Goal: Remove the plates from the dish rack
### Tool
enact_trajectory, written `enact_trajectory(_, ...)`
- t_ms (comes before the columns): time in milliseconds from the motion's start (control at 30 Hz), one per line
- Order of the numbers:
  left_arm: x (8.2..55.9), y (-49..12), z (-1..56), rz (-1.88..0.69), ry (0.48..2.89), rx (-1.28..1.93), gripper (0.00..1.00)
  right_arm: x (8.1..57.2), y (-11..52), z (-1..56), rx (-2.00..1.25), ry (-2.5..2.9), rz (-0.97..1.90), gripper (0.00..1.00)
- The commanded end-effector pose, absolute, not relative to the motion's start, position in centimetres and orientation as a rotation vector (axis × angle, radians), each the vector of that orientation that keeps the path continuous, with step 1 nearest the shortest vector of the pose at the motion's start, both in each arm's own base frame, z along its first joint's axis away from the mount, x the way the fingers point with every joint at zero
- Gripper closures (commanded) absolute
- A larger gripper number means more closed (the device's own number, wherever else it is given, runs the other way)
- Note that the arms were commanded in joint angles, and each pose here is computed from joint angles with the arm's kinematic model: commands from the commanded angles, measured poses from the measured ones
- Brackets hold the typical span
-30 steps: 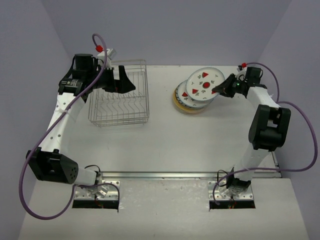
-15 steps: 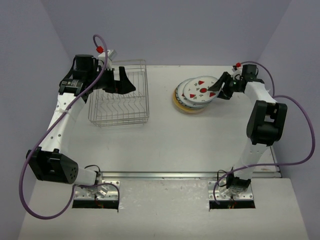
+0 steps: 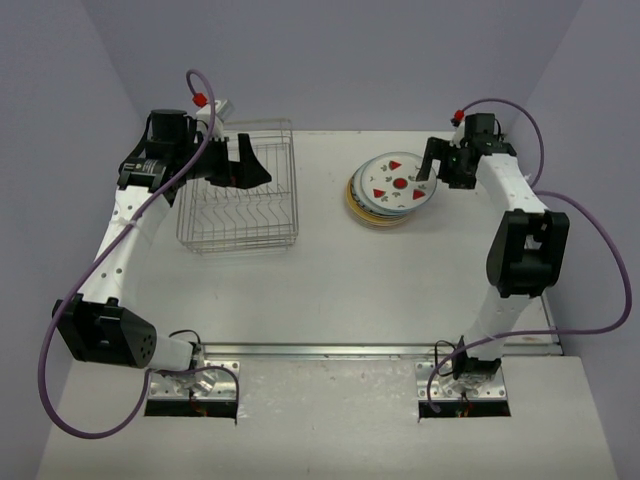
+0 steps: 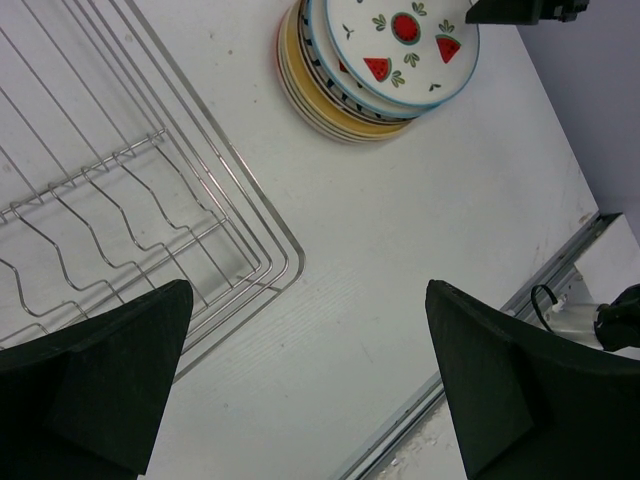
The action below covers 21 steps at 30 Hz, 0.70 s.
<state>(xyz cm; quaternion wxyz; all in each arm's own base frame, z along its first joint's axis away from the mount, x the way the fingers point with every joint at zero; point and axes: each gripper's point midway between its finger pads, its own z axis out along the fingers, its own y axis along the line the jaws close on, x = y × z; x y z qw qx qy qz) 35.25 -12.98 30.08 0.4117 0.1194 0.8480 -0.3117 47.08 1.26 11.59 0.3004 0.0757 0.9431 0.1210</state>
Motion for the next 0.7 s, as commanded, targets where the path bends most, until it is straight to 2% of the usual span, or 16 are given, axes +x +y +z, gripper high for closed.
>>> enact_trajectory(0, 34.7, -13.0, 31.5, -0.761, 2.070, 0.338, 0.00, 48.3, -4.4, 17.1, 0.142, 2.274, -0.081, 0.01)
enact_trajectory(167, 34.8, -12.8, 31.3, -0.749, 2.071, 0.334, 0.00, 48.7, -6.9, 18.7, 0.109, 2.162, -0.250, 0.03)
enact_trajectory(400, 35.0, -12.5, 31.2, -0.720, 2.079, 0.324, 0.00, 49.6, -9.3, 16.4, 0.030, 2.199, -0.418, 0.15)
enact_trajectory(667, 35.1, -12.3, 30.9, -0.705, 2.089, 0.317, 0.00, 50.0, -7.9, 11.7, 0.035, 2.299, -0.313, 0.14)
